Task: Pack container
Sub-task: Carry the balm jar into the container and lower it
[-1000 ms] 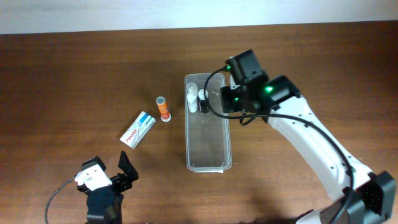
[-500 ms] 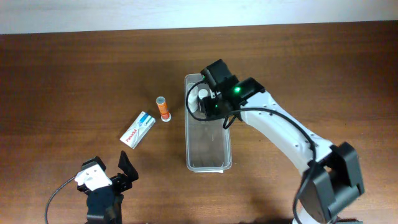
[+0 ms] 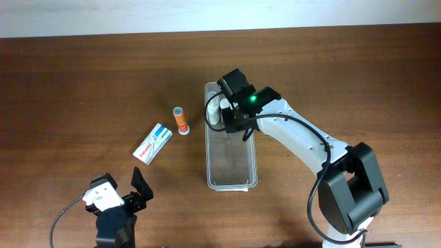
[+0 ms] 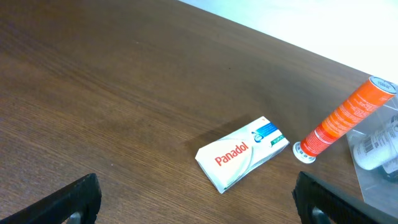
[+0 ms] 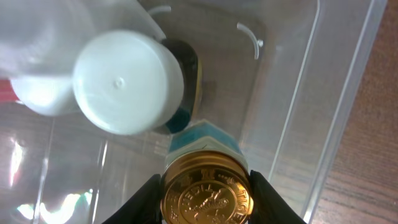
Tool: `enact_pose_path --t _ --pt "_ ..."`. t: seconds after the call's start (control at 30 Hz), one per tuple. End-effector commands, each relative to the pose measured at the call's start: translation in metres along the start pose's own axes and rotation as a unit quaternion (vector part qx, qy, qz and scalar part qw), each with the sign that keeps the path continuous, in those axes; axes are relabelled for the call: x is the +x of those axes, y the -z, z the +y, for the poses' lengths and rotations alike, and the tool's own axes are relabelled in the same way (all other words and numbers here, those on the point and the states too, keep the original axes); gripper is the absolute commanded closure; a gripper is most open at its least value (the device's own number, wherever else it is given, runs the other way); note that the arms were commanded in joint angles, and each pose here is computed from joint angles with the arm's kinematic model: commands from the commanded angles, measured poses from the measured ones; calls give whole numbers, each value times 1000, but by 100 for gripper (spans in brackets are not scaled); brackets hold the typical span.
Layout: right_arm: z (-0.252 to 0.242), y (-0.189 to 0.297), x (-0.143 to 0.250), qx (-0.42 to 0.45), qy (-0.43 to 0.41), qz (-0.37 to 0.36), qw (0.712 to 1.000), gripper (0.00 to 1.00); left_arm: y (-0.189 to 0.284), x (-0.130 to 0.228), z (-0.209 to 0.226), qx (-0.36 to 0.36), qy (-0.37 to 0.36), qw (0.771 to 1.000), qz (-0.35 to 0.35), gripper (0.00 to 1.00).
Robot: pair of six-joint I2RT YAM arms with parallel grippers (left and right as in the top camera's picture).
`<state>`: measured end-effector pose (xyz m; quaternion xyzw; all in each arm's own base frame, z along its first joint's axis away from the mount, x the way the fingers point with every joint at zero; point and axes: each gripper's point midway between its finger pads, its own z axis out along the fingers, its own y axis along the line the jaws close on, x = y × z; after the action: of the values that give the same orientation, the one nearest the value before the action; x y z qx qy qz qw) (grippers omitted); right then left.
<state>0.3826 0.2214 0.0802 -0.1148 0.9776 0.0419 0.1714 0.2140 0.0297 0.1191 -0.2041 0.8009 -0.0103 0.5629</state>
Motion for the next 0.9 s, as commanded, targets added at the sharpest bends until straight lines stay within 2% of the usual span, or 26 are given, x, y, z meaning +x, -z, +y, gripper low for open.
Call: enact_pose_path --t 0.0,0.4,0.63,0.83,0.87 --pt "0 1 -6 8 7 -10 1000 65 0 0 0 1 -3 1000 -2 1" --pt "-2 -26 6 18 9 22 1000 64 0 0 0 1 -3 1000 -2 0" --pt "-2 -26 5 18 9 20 1000 44 0 0 0 1 -3 1000 -2 1" --pt "1 -10 -5 14 9 7 1000 43 0 0 0 1 -3 1000 -2 1" --pt "1 -2 -9 12 8 2 1000 40 0 0 0 1 -3 1000 -2 1"
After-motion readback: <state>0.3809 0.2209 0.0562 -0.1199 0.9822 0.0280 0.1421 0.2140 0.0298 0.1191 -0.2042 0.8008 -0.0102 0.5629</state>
